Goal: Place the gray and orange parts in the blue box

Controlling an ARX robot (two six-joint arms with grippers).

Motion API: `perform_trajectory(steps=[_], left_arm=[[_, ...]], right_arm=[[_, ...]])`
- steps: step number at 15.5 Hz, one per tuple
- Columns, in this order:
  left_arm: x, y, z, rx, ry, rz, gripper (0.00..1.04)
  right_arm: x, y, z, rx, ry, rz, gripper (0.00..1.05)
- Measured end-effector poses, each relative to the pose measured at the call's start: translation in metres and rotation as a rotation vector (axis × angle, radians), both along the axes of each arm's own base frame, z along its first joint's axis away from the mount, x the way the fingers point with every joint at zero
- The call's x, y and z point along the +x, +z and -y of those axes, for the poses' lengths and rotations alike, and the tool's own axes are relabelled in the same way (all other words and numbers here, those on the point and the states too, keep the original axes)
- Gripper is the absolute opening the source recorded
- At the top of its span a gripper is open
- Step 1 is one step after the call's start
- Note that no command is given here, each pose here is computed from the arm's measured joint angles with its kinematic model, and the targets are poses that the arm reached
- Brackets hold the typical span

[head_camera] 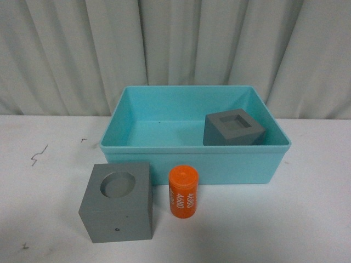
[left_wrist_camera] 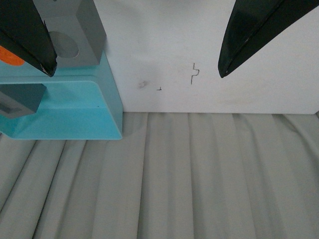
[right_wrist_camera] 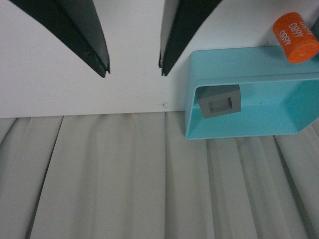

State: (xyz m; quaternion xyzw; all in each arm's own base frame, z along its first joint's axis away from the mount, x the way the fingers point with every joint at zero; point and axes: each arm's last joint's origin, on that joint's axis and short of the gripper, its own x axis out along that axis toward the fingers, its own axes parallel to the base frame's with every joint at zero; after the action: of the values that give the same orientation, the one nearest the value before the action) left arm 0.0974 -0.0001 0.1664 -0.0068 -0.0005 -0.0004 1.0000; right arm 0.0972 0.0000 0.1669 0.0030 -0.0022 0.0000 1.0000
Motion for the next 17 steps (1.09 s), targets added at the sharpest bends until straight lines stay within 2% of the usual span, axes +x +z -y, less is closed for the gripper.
perform_trajectory(steps=[1,2,5,9,10,11,12,15,17], left_arm=[[0.0,0.0,0.0,0.0,0.0,0.0,0.98],[0.0,0.0,0.0,0.0,0.0,0.0,0.98],[0.0,0.0,0.0,0.0,0.0,0.0,0.98],[0.0,0.0,0.0,0.0,0.0,0.0,0.98],[-0.001,-0.002,0.001,-0.023,0.006,-0.127,0.98],[0.001,0.005,0.005,-0.09,0.024,-0.369,0.98],[0.008,0.026,0.013,-0.144,0.006,-0.493,0.98],[0.037,0.079,0.026,-0.203,-0.035,-0.356,0.98],[0.062,0.079,0.036,-0.198,-0.077,-0.401,0.98]], right_arm=[[0.0,0.0,0.0,0.0,0.0,0.0,0.54],[0.0,0.0,0.0,0.0,0.0,0.0,0.72],[0.0,0.0,0.0,0.0,0.0,0.0,0.98],[0.0,0.0,0.0,0.0,0.0,0.0,0.98],[0.0,0.0,0.0,0.0,0.0,0.0,0.98],[0.0,0.0,0.0,0.0,0.0,0.0,0.98],[0.0,0.0,0.0,0.0,0.0,0.001,0.98],[0.0,0.0,0.0,0.0,0.0,0.0,0.98],[0.0,0.0,0.0,0.0,0.0,0.0,0.98]])
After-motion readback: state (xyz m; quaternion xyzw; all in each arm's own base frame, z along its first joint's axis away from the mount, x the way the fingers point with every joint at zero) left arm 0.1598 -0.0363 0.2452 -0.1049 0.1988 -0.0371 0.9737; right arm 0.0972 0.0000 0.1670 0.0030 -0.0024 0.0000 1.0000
